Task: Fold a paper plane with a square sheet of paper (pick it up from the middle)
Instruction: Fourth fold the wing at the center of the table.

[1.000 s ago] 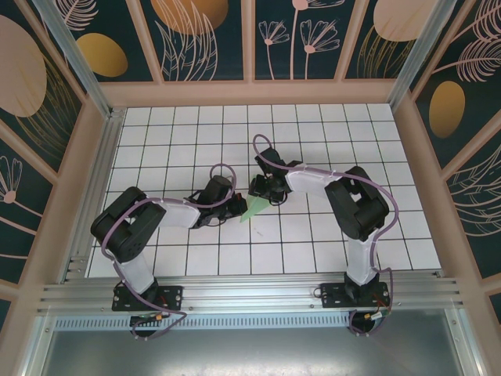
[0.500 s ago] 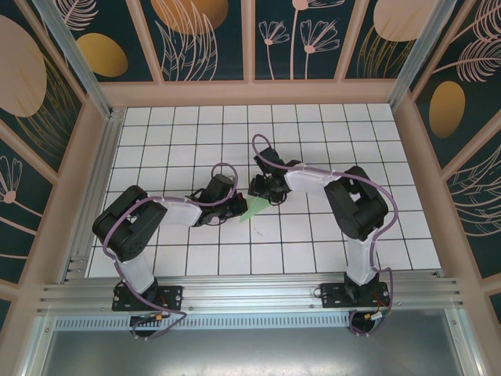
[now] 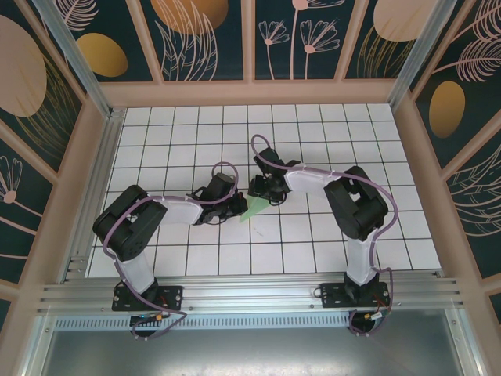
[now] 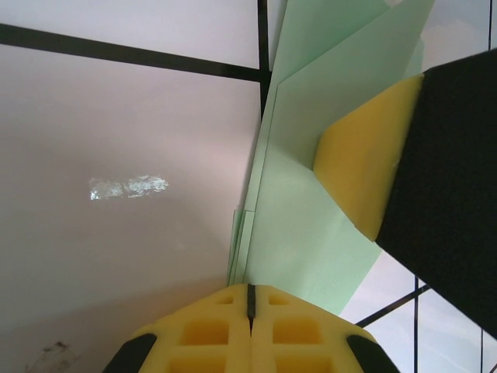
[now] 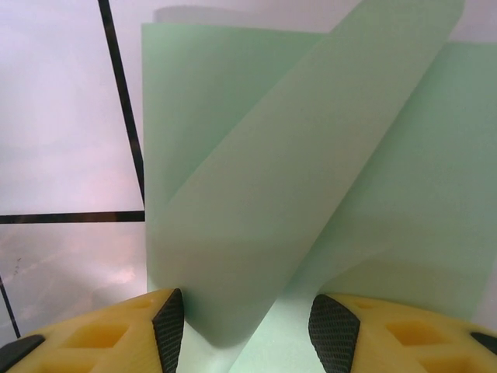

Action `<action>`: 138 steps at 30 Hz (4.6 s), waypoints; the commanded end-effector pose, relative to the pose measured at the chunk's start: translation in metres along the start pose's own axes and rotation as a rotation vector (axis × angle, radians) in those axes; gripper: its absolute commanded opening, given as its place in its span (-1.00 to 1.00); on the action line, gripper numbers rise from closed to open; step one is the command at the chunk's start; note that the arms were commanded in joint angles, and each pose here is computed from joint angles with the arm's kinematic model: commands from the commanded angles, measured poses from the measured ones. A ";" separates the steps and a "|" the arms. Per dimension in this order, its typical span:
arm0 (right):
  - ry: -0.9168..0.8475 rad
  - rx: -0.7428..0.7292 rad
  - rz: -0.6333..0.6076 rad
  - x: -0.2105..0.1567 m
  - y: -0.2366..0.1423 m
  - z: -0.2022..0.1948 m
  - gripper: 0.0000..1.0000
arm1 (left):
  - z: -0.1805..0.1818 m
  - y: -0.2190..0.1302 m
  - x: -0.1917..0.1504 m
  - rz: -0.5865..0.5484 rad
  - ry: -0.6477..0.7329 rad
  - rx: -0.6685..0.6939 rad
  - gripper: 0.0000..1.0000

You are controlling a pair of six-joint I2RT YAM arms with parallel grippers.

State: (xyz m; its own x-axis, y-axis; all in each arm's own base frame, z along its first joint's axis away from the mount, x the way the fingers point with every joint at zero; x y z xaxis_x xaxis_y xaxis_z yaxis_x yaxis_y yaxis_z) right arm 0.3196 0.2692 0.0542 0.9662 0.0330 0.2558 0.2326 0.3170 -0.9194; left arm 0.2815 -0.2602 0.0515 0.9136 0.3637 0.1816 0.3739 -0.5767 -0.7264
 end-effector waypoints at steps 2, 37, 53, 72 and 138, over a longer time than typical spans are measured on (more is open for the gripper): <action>0.004 -0.329 0.228 -0.062 0.056 -0.074 0.08 | 0.017 0.003 0.000 -0.009 -0.026 0.086 -1.00; -0.012 -0.412 0.277 -0.072 0.071 -0.077 0.12 | -0.001 -0.005 -0.009 0.040 -0.065 -0.081 -0.89; -0.014 -0.446 0.295 -0.077 0.075 -0.083 0.18 | -0.007 -0.041 0.009 -0.129 -0.069 -0.042 -0.92; -0.017 -0.434 0.301 -0.079 0.077 -0.083 0.20 | -0.017 -0.021 -0.006 0.017 -0.060 -0.155 -0.90; -0.002 -0.469 0.349 -0.089 0.087 -0.091 0.17 | 0.038 -0.030 -0.039 0.079 -0.009 0.088 -1.00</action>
State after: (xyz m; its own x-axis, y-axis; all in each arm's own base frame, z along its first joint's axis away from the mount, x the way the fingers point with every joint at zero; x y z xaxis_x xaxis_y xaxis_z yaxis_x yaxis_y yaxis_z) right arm 0.3201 0.2766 0.0469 0.9682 0.0750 0.2387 0.2242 0.1630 -0.9608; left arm 0.2437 -0.2458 0.0506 0.9324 0.3350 0.1355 0.3267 -0.6211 -0.7124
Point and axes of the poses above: each hand's point on the last joint's axis, 136 mm out from that joint toward the fingers, its own y axis out along the fingers, its own z axis along the line the jaws close on, x = y × z, the point moved 5 cm from there along -y, back along the fingers, and after that the axes turned 11 degrees about -y, right-handed, at the moved point
